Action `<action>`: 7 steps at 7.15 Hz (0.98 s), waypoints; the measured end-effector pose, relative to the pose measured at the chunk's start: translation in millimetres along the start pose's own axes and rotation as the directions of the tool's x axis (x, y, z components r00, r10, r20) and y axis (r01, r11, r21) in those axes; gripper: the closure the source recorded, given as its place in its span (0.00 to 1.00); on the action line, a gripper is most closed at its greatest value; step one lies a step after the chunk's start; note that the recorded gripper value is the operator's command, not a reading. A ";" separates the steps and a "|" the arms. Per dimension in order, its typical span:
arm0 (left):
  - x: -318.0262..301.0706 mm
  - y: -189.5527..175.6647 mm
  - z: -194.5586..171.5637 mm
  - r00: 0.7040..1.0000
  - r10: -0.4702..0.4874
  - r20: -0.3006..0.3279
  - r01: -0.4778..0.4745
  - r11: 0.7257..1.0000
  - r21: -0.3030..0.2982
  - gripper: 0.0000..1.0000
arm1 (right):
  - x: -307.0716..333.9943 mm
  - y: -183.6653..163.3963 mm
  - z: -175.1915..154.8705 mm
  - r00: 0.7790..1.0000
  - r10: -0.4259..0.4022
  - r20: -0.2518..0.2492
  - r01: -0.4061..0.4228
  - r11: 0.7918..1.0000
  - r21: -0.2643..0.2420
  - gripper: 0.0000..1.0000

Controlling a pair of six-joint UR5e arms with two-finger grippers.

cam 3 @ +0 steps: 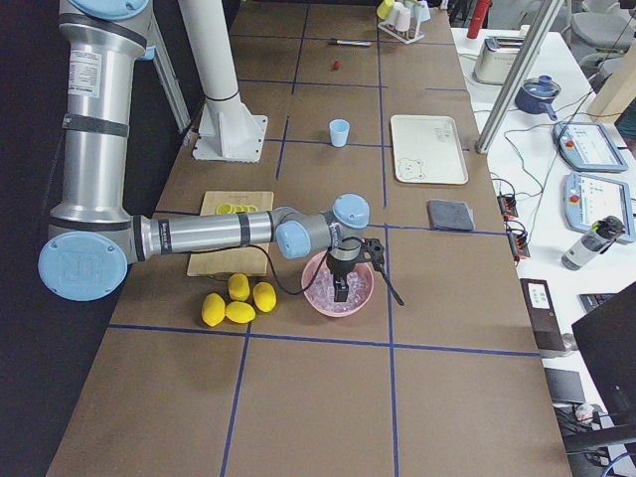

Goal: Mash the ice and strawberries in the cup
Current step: 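Lower the right gripper into the bowl and grasp another ice cube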

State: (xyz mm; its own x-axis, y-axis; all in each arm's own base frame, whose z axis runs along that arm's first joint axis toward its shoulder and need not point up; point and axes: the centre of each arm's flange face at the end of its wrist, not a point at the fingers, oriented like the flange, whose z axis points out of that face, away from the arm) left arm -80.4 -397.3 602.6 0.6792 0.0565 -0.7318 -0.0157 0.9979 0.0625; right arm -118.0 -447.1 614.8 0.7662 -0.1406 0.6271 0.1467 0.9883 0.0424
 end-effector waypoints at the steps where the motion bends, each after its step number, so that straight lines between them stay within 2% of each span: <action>1: 0.2 0.0 -0.2 1.000 0.001 0.000 -0.001 1.000 0.001 0.00 | 0.9 0.1 2.4 1.000 0.002 -0.002 -0.002 1.000 -0.004 0.26; 2: 1.2 -0.2 -1.1 1.000 0.003 0.000 -0.003 1.000 0.002 0.00 | 0.5 0.0 3.9 1.000 0.003 -0.001 -0.003 1.000 -0.007 0.33; 4: 3.7 -0.5 -3.4 1.000 0.006 0.001 -0.006 1.000 0.007 0.00 | -1.0 0.1 8.6 1.000 0.001 0.000 -0.001 1.000 -0.017 0.41; 5: 4.0 -0.5 -3.7 1.000 0.007 0.001 -0.007 1.000 0.007 0.00 | -0.8 0.3 10.6 1.000 0.000 -0.001 0.000 1.000 -0.021 0.52; 7: 4.5 -0.5 -4.1 1.000 0.007 0.001 -0.007 1.000 0.008 0.00 | -0.7 0.4 11.7 1.000 0.000 0.000 0.000 1.000 -0.024 0.81</action>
State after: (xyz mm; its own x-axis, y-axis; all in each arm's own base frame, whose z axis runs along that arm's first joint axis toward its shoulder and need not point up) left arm -80.4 -397.5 596.5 0.6797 0.0637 -0.7308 -0.0147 0.9972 0.0732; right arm -125.7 -445.8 623.5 0.7663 -0.1404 0.6269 0.1614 0.9866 0.0236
